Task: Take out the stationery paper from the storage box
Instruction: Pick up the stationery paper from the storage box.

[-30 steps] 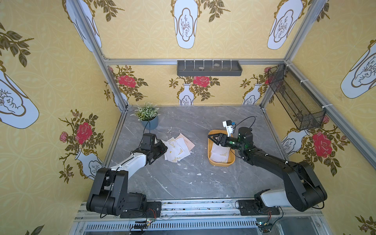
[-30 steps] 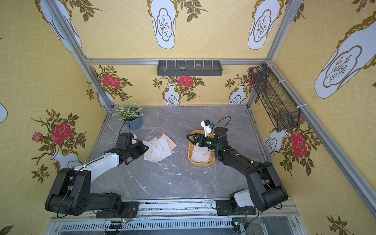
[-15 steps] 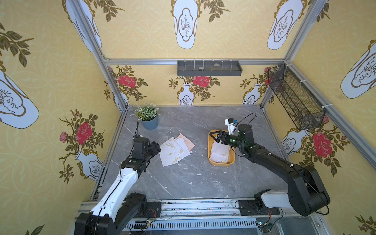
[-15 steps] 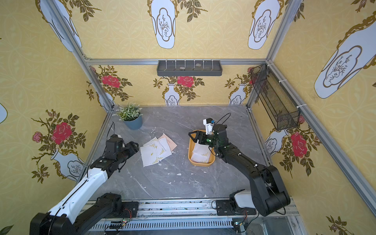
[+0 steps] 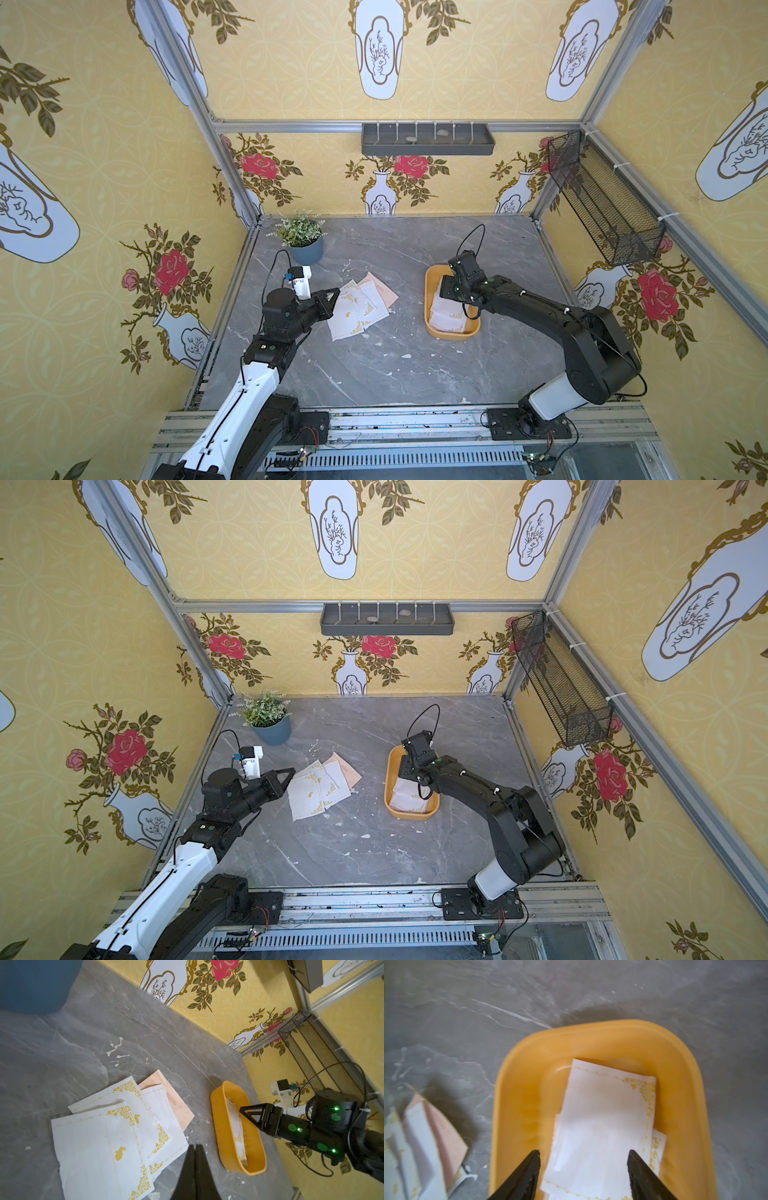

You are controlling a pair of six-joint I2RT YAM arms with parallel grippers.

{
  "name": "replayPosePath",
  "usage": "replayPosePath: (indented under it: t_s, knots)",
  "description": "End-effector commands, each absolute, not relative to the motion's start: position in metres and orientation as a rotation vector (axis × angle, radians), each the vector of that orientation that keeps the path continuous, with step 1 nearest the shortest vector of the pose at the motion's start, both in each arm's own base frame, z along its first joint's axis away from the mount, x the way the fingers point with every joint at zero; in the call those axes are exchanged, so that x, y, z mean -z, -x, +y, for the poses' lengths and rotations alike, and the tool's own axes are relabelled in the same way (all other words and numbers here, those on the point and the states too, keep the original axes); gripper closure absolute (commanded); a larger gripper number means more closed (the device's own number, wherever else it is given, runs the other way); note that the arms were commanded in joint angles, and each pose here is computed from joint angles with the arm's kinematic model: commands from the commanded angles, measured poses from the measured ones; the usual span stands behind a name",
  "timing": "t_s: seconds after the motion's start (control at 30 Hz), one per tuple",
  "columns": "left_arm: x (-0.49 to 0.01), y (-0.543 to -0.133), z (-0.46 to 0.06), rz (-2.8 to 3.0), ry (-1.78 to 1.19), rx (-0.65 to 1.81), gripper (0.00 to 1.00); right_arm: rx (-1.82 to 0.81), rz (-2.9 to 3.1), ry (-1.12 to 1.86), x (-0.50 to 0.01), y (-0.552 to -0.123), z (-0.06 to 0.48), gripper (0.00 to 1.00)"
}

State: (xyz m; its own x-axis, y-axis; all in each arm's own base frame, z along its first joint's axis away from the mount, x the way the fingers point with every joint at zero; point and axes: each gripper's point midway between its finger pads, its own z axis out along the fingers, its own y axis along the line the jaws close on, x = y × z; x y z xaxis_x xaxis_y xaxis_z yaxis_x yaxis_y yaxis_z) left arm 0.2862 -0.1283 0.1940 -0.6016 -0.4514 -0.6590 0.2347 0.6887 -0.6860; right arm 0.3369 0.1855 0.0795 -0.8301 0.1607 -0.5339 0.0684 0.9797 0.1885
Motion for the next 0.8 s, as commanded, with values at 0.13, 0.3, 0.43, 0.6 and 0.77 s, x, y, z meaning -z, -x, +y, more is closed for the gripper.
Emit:
replayPosePath:
  t_s: [0.13,0.3,0.43,0.6,0.77]
  knots:
    - [-0.203,-0.287,-0.137,1.962,0.109,1.021,1.0,0.043,2.532,-0.384,-0.065,-0.341,0.149,0.32]
    - [-0.199,-0.289,-0.138,1.973,0.114,1.028,1.0,0.133,2.565,-0.409,-0.046,-0.349,0.146,0.32]
    - [-0.197,-0.289,-0.139,1.979,0.113,1.029,1.0,0.129,2.569,-0.439,-0.035,-0.356,0.145,0.34]
    - [-0.196,-0.289,-0.139,1.981,0.112,1.026,1.0,0.128,2.578,-0.457,-0.027,-0.362,0.142,0.38]
    - [-0.193,-0.289,-0.139,1.99,0.116,1.025,1.0,0.124,2.584,-0.437,-0.021,-0.365,0.144,0.48]
